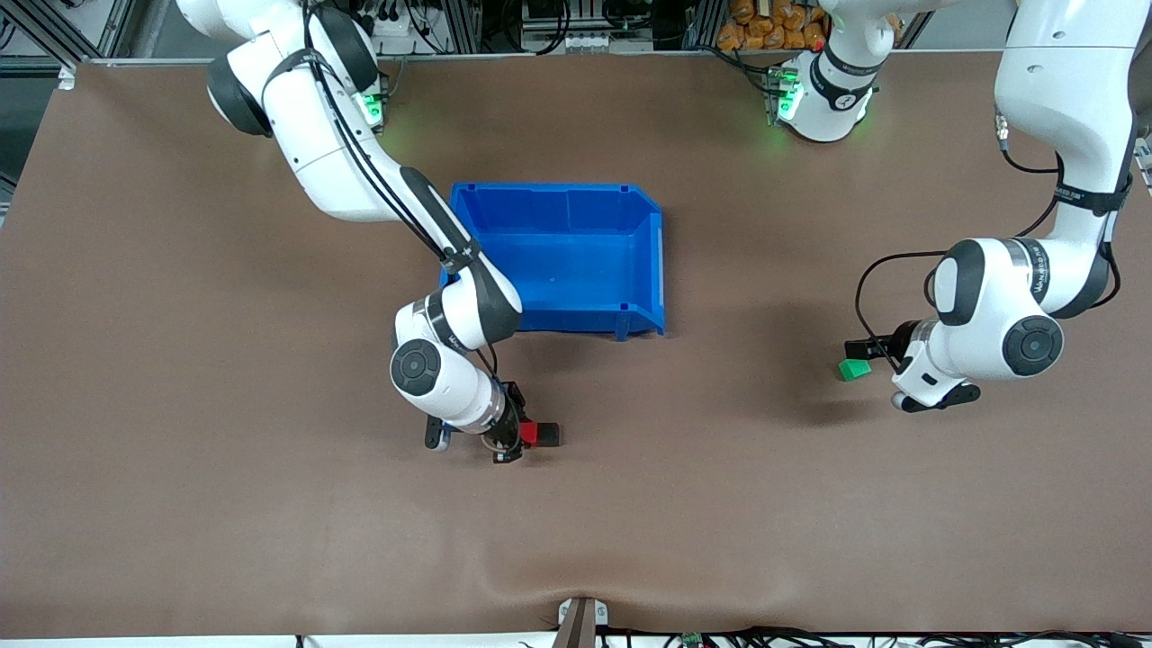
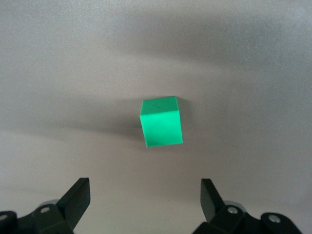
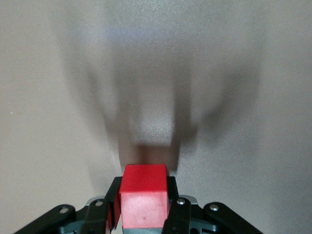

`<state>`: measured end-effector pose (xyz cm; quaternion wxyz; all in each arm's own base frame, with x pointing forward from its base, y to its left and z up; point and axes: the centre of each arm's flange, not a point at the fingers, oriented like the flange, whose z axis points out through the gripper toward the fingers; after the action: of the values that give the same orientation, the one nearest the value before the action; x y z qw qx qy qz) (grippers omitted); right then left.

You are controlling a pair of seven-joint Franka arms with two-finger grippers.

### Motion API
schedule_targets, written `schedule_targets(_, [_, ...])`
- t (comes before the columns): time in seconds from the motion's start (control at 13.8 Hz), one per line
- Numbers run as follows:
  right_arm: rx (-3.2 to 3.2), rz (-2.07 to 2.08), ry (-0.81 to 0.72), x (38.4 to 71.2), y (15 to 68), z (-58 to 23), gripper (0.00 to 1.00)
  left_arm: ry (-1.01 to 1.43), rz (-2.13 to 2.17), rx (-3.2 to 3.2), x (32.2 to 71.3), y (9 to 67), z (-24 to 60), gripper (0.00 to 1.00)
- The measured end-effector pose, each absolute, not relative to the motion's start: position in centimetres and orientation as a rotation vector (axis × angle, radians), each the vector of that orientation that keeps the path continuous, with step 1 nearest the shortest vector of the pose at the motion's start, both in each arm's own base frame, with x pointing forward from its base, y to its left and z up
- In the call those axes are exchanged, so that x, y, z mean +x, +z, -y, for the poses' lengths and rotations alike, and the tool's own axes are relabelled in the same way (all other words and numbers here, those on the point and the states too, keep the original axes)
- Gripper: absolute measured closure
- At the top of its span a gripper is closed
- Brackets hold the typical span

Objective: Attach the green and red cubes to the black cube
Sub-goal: 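Close the left gripper on the green cube while the right gripper holds the red cube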

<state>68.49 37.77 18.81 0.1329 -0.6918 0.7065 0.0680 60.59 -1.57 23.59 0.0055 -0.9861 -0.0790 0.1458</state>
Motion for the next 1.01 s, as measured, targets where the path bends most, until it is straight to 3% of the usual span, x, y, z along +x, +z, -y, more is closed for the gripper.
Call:
schedule_targets(0.51, [-2.008, -2.048, 0.197, 68.5, 18.8, -37.8, 0.6, 0.42, 0.33, -3.111, 61.1, 22.1, 0.6, 0.0])
schedule_targets(0.65, [-2.01, -2.049, 0.197, 68.4, 18.7, -37.8, 0.51, 0.408, 0.352, -3.116, 61.2, 21.3, -0.1, 0.0])
schedule_targets(1.01, [-2.012, -2.052, 0.196, 68.4, 18.5, -37.8, 0.44, 0.372, 0.354, -3.126, 61.7, 20.6, 0.0, 0.0])
